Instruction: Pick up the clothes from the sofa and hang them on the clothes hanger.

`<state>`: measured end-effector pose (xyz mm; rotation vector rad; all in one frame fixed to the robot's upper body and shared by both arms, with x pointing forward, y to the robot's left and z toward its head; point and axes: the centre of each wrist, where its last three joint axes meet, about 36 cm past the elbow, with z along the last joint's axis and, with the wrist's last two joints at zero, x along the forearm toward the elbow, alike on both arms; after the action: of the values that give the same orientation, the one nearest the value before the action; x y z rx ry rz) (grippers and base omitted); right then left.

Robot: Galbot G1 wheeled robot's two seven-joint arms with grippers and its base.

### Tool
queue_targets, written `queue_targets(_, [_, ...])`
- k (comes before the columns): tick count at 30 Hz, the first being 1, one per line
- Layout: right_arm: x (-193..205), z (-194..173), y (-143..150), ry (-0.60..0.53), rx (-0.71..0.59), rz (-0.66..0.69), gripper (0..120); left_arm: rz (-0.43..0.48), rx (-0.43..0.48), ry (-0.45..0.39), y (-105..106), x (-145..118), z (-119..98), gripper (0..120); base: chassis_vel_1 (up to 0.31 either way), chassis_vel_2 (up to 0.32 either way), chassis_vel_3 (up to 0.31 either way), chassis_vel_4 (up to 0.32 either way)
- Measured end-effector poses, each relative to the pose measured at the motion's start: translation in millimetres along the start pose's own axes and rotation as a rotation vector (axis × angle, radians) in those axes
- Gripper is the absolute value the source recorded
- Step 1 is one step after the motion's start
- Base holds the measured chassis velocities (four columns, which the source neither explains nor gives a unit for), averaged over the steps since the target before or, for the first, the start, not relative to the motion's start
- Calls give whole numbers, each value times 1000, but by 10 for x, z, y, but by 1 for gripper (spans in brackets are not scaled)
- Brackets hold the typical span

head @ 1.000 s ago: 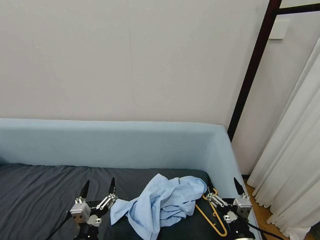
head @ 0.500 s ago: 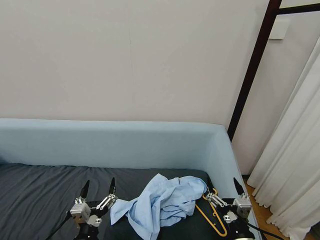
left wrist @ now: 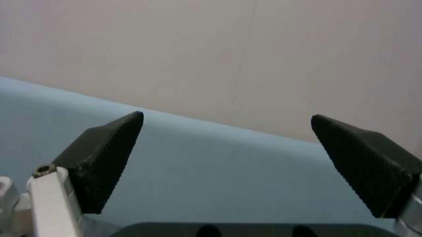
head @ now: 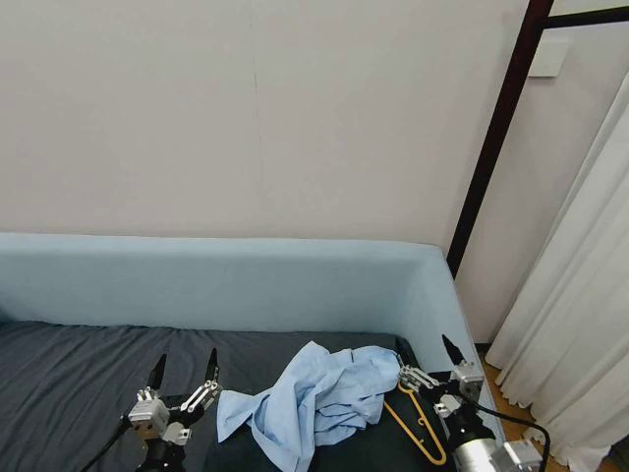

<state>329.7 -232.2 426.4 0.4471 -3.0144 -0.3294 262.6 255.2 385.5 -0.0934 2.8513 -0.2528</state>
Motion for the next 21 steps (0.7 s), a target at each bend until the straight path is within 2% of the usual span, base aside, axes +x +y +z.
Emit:
queue_targets(1, [0,0,0,0,0,0,100,0,0,0,0,0,0,100,0,0,0,0])
queue_targets(4, [-355,-162,21,186,-120,-63,100,-56,-52,19,220,36,34,100,0,0,0,0])
queue_targets(6, [-380,-178,23,195,-127,-65,100,-59,-54,20,234,38,35,100,0,0,0,0])
queue_targets(7, [-615,-259,49,303,-175,-81,100,-100,-67,35,373,51,51,100,0,0,0,0])
queue_targets(8, [-733,-245,49,355,-178,-85,100,-117,-73,39,442,52,52,100,0,0,0,0])
queue_targets(9, [-733,-245,49,355,-178,-85,100,-117,-73,39,442,52,52,100,0,0,0,0])
queue_targets(13, [-1208,234,145,516,-160,-102,100,-180,-106,51,734,26,32,100,0,0,0,0])
queue_targets(14, [-1208,234,145,516,-160,-102,100,-180,-106,51,734,26,32,100,0,0,0,0])
queue_targets(18, [-1429,709,298,591,-151,-113,100,-240,-125,48,989,-12,-7,100,0,0,0,0])
queue_targets(21, [-1484,919,337,603,-130,-92,100,-261,-127,42,1062,-16,-40,100,0,0,0,0])
